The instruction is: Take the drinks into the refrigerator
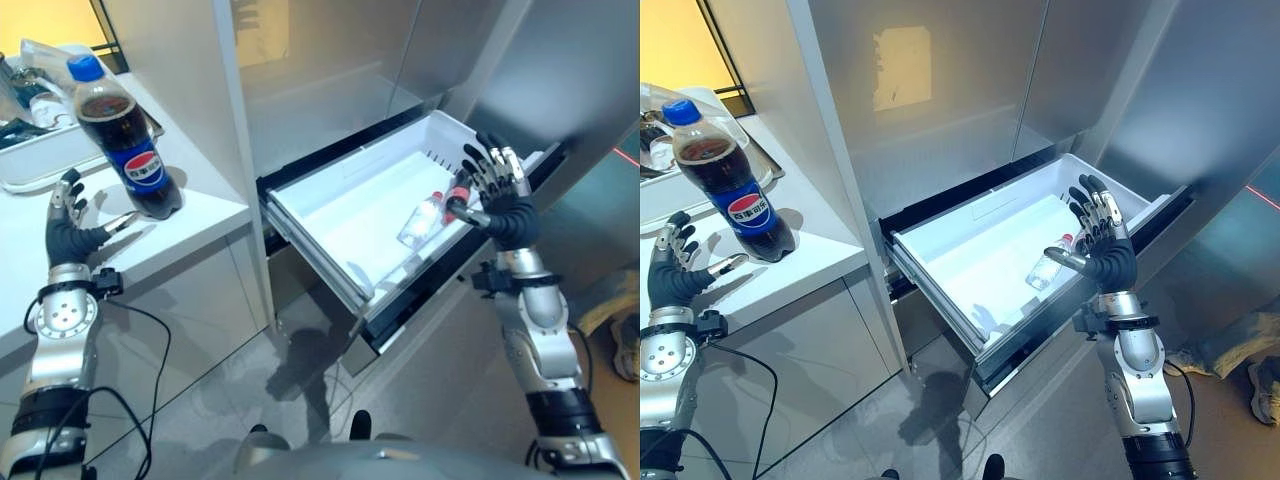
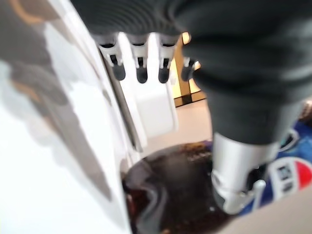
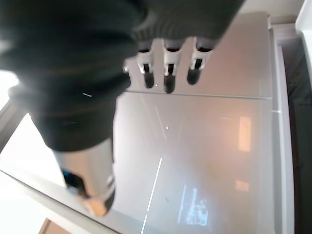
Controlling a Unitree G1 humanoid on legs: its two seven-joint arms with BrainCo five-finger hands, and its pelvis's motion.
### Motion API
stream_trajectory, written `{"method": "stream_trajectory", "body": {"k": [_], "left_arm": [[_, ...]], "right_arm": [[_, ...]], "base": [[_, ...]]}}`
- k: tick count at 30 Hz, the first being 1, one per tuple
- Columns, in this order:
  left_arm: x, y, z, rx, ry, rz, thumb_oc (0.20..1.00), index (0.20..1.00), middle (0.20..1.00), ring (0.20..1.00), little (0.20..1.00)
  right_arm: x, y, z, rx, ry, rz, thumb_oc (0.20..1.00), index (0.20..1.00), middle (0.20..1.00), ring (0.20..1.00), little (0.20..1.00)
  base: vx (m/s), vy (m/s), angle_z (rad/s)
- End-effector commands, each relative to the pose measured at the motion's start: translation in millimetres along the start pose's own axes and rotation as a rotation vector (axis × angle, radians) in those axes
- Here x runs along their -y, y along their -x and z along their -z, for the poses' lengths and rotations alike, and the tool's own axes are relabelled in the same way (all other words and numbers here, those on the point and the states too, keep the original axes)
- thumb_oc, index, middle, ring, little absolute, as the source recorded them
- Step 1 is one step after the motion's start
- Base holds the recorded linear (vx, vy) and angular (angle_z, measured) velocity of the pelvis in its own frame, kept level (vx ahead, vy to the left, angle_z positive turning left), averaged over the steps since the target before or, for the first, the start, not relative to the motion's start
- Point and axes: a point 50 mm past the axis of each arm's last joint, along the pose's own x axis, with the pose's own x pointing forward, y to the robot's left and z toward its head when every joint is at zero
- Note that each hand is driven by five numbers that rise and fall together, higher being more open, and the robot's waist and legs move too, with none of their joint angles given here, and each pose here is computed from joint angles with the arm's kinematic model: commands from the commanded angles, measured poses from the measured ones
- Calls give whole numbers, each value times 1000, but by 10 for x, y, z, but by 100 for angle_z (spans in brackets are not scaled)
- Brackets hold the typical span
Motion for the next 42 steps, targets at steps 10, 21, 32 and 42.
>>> {"method": "stream_trajectory", "body": {"k": [10,21,32,42], "left_arm": [[-86,-199,-162,71,29,-42,1000,1000,1000,1000,1000],[-53,-196,-137,66,60,-37,1000,1000,1000,1000,1000],[27,-255,-176,83,97,-36,1000,1000,1000,1000,1000],[108,-274,-177,89,143,-52,200,200,200,200,200]], "right_arm": [[-9,-111,-380,182,14,-53,1000,1000,1000,1000,1000],[-21,-101,-403,191,15,-66,1000,1000,1000,1000,1000],[-29,-101,-429,207,7,-78,1000,1000,1000,1000,1000],[-23,-74,-409,199,14,-73,1000,1000,1000,1000,1000]], "base": [[18,29,-20],[13,37,-28],[9,27,-23],[21,13,-9]]}}
